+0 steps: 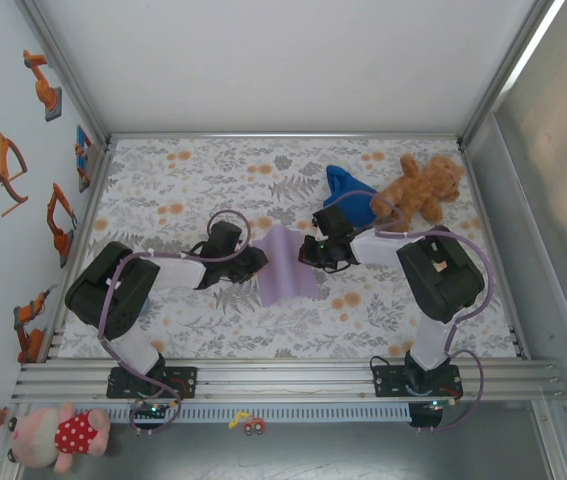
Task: Fold a paper plane with a square sheet of paper (pick it up from the middle)
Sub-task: Pick up the square sheet of paper from the center of the table.
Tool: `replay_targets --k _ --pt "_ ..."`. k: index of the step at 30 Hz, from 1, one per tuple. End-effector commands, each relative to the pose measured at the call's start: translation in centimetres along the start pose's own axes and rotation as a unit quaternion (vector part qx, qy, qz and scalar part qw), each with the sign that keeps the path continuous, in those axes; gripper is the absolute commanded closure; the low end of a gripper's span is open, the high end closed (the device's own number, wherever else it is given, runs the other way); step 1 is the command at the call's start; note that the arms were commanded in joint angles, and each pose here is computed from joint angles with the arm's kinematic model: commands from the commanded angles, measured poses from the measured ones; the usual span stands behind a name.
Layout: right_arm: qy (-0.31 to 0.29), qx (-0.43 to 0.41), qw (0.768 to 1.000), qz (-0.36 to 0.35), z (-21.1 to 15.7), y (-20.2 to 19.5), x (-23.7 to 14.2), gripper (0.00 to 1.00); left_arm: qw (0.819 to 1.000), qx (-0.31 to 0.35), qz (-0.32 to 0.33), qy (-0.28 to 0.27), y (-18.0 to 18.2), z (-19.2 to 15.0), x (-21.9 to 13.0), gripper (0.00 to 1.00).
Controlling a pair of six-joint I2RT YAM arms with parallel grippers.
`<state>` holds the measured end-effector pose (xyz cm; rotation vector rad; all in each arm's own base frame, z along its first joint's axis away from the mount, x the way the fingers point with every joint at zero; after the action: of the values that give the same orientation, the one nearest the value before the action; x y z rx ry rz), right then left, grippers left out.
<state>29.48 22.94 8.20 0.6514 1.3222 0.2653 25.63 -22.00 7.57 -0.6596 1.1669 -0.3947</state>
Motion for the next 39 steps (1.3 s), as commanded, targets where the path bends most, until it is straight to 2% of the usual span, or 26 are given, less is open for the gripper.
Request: replay_targets --k 1,7,16,19,25,27,32,39 --pt "0.015 0.014 0.999 -0.025 -0.3 -0.9 0.9 0.96 1.0 -0.008 0.013 0.004 0.9 -0.8 -0.1 0.73" --pt "0.014 0.013 0.999 -0.031 -0.2 -0.8 0.8 0.96 1.0 -0.004 0.008 -0.006 0.7 -0.7 -0.8 0.66" --pt "0.012 0.014 0.999 -0.04 -0.2 -1.0 0.8 0.96 1.0 0.003 0.005 -0.012 0.5 -0.7 -1.3 0.47" --pt "0.015 0.015 0.999 -0.04 -0.2 -1.0 0.9 0.96 1.0 0.005 -0.003 -0.011 0.5 -0.7 -1.2 0.38" --pt "0.023 0.01 0.999 -0.03 -0.3 -0.8 1.0 0.96 1.0 0.014 -0.014 -0.014 0.4 -0.8 -1.2 0.15" --pt "0.028 0.01 0.999 -0.022 -0.4 -0.5 1.2 0.96 1.0 0.016 -0.014 -0.014 0.4 -0.8 -1.3 0.11" --pt "0.04 0.014 0.999 0.01 -0.9 0.7 1.9 0.96 1.0 0.021 -0.003 -0.007 0.5 -0.9 -1.4 0.08" --pt "0.066 0.02 0.996 0.054 -2.2 2.5 3.3 0.96 0.999 0.021 0.03 0.012 0.8 -0.9 -1.2 0.12"
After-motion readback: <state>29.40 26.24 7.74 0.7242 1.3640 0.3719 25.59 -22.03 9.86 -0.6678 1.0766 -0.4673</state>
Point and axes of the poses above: each hand's point on the last joint's axis, 136 mm out from that joint toward the fingers, its own x axis out along the fingers, its own y axis along the line the jaws close on, z = x × y, the point moved 8 cm from there along -x, back along the fingers, and after that the axes turned 11 degrees about x, right-handed, at the moved point
